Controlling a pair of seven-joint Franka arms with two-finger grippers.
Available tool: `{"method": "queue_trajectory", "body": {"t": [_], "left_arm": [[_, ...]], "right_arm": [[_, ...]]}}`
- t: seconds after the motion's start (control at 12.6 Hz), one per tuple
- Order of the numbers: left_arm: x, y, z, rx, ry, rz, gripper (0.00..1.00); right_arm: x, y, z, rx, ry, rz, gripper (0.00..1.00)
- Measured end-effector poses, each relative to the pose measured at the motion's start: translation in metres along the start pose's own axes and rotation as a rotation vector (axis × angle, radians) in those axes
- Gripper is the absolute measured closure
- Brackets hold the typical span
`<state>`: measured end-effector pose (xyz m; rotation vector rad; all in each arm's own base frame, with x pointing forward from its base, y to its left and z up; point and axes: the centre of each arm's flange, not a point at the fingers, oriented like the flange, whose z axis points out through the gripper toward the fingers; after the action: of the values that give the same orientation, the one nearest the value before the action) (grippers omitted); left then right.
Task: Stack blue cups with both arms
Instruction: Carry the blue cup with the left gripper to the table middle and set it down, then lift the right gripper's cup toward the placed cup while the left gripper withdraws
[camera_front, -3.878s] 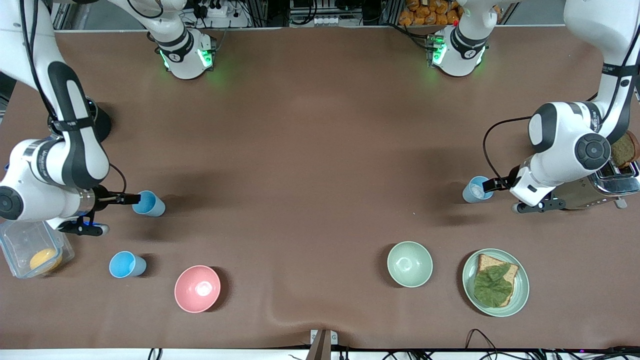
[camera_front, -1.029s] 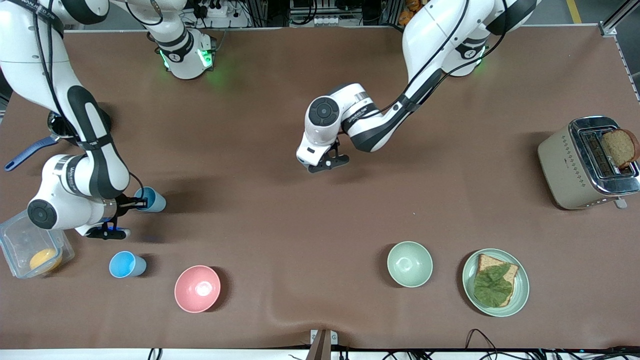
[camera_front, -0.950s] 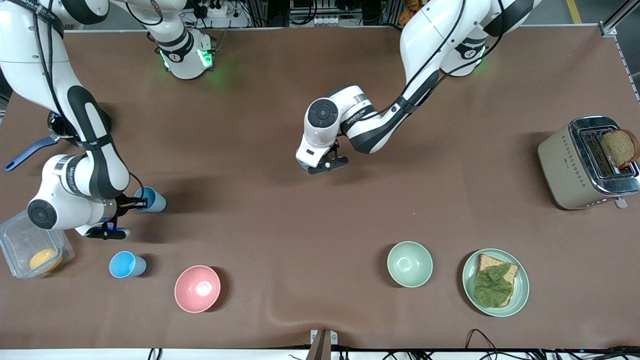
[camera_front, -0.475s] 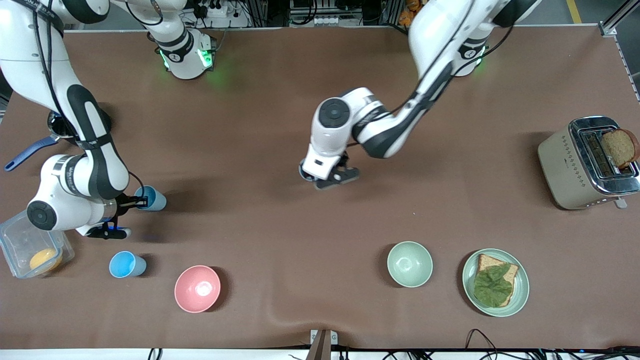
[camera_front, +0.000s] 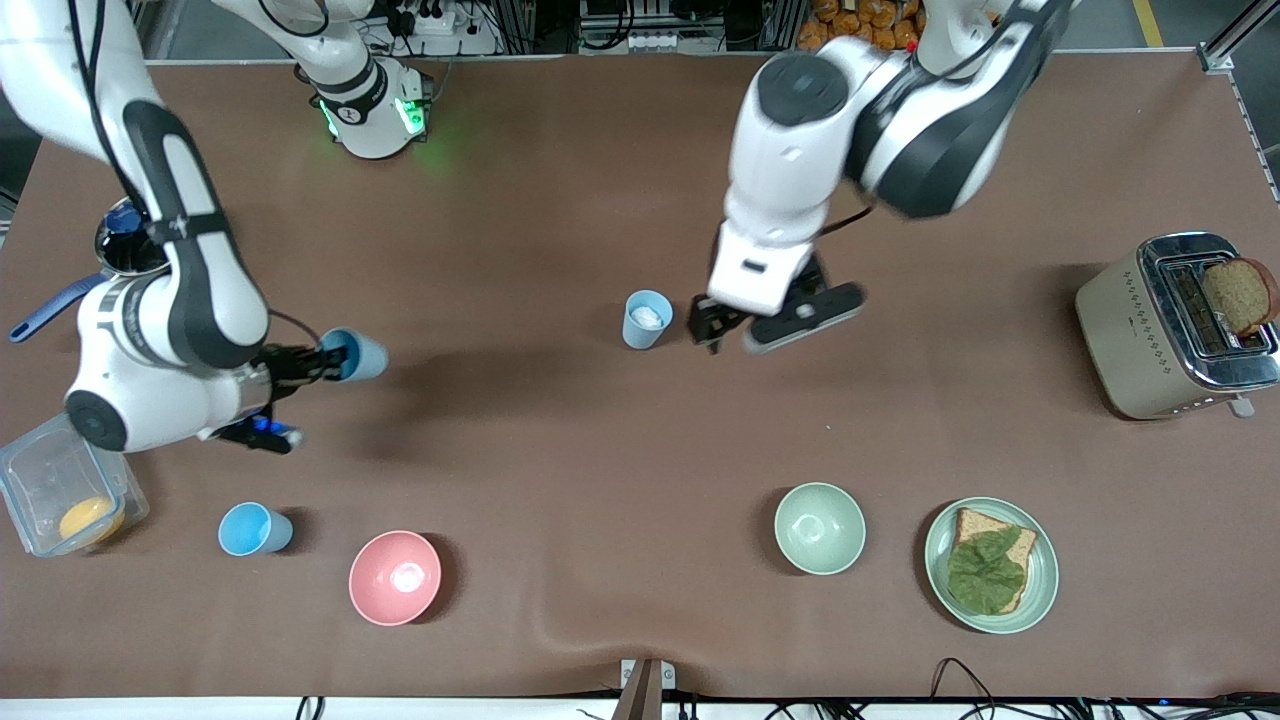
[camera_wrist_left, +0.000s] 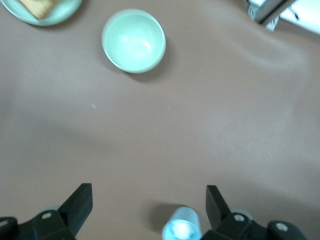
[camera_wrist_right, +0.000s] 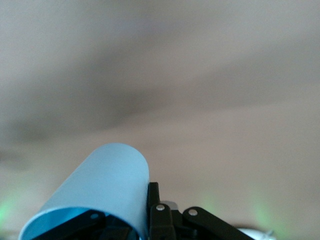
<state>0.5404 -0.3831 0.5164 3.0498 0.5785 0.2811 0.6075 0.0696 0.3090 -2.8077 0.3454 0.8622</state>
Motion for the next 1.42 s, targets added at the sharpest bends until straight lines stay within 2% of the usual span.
{"method": "queue_trajectory", "body": {"t": [0.16, 0.4, 0.47, 0.63, 0.71, 0.95, 1.19, 1.42], "left_arm": [[0.033, -0.034, -0.022, 0.018, 0.023, 0.041, 0.0], [0.085, -0.082, -0.026, 0.029, 0.031, 0.102, 0.0], [0.101, -0.099, -0.028, 0.032, 0.035, 0.125, 0.0], [0.13, -0.134, -0.042, 0.033, 0.057, 0.169, 0.0], [0.141, -0.15, -0.052, 0.03, 0.063, 0.189, 0.0], [0.148, -0.187, -0.084, 0.058, 0.052, 0.234, 0.0], [0.145, -0.205, -0.098, 0.083, 0.018, 0.272, 0.0], [0.158, -0.234, -0.109, 0.03, -0.003, 0.283, 0.0]], "right_arm": [[-0.035, -0.066, 0.006, -0.022, -0.006, 0.067, 0.95], [-0.101, -0.193, 0.058, -0.12, 0.052, 0.164, 0.95], [-0.118, -0.217, 0.073, -0.125, 0.054, 0.175, 0.95], [-0.137, -0.247, 0.086, -0.064, 0.032, 0.215, 0.95], [-0.142, -0.258, 0.089, -0.034, 0.039, 0.244, 0.95], [-0.159, -0.289, 0.103, 0.007, 0.087, 0.286, 0.95], [-0.151, -0.301, 0.118, 0.059, 0.136, 0.318, 0.95], [-0.139, -0.305, 0.144, 0.049, 0.133, 0.326, 0.95]]}}
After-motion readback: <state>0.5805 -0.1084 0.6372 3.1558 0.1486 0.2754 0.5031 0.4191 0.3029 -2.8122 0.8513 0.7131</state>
